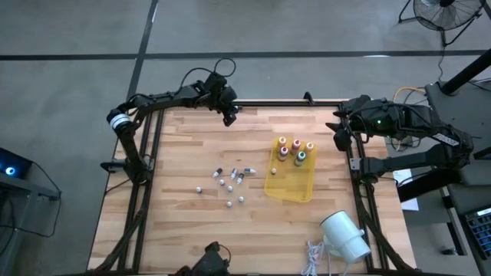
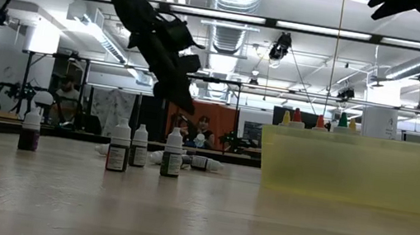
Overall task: Pick & Place food coloring
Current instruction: Put the small orange food coloring bottle into the yellow bin
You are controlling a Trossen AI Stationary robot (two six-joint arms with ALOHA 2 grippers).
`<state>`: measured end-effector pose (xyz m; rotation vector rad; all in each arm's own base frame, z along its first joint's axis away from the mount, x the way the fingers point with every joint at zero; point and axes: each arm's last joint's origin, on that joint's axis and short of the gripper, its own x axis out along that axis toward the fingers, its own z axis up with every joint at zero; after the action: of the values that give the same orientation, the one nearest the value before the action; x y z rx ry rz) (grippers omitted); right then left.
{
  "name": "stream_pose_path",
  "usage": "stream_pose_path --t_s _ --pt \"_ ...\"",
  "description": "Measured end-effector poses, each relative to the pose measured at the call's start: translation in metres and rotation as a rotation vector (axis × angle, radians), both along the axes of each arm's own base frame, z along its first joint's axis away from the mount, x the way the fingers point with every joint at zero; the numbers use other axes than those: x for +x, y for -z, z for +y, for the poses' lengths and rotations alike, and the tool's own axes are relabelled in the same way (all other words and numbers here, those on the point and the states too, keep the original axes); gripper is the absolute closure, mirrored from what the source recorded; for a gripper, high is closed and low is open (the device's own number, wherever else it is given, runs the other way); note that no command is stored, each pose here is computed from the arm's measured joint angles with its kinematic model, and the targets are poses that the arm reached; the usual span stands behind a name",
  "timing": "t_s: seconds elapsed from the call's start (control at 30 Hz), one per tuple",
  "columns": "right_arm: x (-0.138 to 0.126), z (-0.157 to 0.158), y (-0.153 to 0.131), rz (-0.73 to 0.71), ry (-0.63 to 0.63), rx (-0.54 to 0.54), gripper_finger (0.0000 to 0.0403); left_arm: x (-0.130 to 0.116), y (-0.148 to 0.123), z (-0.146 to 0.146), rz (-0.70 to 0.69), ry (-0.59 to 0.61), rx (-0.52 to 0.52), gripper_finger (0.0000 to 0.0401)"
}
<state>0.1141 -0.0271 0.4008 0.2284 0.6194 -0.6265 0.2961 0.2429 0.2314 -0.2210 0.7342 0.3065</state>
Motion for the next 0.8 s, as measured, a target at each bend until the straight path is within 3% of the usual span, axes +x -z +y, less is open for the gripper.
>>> stream_pose_path --t_s 0.23,0.47,0.8 --pt "0.008 -0.001 0.002 0.013 0.001 0.002 0.0181 0.010 0.001 0.013 0.107 -0.014 0.044 0.0325" --pt "0.013 -0.002 0.004 0.031 0.010 0.002 0.0181 0.022 0.006 0.026 0.256 0.046 0.093 0.0244" --pt "0.015 -0.003 0.004 0.025 0.038 0.008 0.0181 0.040 0.030 0.045 0.404 0.119 0.142 0.0229"
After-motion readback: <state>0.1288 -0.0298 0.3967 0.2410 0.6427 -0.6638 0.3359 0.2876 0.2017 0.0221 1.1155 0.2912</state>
